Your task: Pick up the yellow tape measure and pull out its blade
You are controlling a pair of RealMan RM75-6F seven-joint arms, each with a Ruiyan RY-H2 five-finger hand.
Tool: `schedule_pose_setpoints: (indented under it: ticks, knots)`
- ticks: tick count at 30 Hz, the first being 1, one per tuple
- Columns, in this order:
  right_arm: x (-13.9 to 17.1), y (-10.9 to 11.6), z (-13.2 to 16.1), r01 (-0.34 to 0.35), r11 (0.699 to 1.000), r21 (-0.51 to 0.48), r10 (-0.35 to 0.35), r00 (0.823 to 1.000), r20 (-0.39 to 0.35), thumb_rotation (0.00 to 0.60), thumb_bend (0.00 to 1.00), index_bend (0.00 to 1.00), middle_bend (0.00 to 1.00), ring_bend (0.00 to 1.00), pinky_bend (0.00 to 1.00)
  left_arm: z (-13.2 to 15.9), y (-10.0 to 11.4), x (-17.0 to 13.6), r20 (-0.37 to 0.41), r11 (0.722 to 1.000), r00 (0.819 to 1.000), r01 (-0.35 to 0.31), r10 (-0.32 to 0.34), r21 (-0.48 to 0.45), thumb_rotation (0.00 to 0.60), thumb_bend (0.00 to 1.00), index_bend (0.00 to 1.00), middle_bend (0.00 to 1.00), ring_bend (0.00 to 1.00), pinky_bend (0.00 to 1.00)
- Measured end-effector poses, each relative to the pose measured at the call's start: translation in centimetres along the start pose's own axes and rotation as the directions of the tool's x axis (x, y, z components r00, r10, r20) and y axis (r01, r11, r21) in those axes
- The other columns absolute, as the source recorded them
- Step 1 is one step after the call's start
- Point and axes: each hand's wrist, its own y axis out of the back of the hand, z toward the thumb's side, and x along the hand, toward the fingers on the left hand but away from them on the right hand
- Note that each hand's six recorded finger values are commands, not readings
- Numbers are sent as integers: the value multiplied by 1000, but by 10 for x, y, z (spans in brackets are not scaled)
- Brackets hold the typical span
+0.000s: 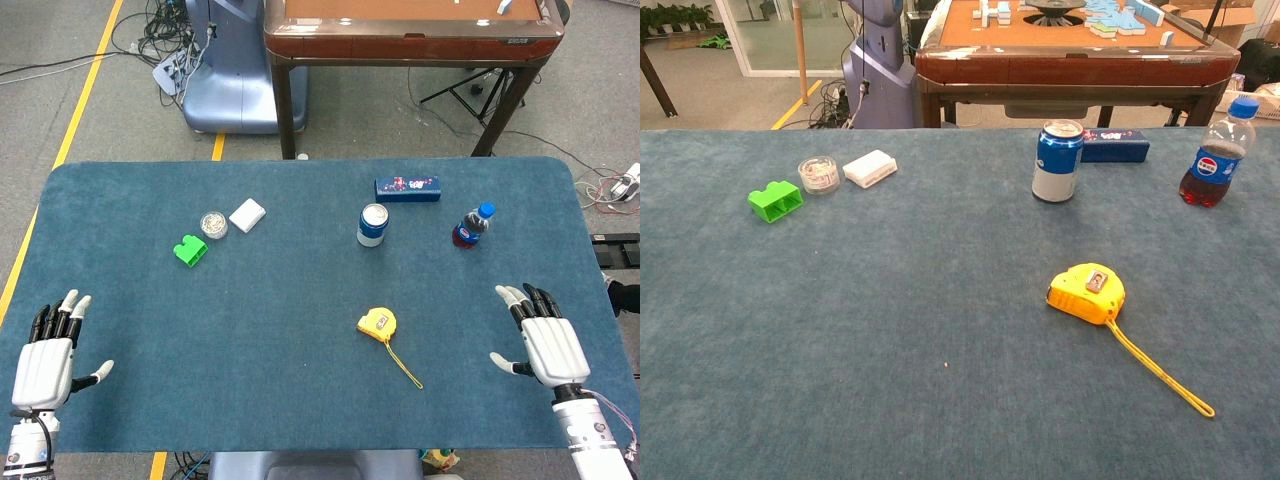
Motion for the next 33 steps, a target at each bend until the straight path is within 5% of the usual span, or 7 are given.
schedule_pose_setpoints:
  ticks: [17,33]
  knots:
    - [-23,-12,28,-68,997,26,70,992,-102,600,230,118,173,58,0,3,-1,0,11,1000,1000,3,-3,-5,600,126,0,0,0,0]
    - [-90,-58,96,-209,975,79,223,938,-266,600,230,117,174,61,0,-2,6,-9,1,1000,1000,-10,10,-6,600,126,0,0,0,0]
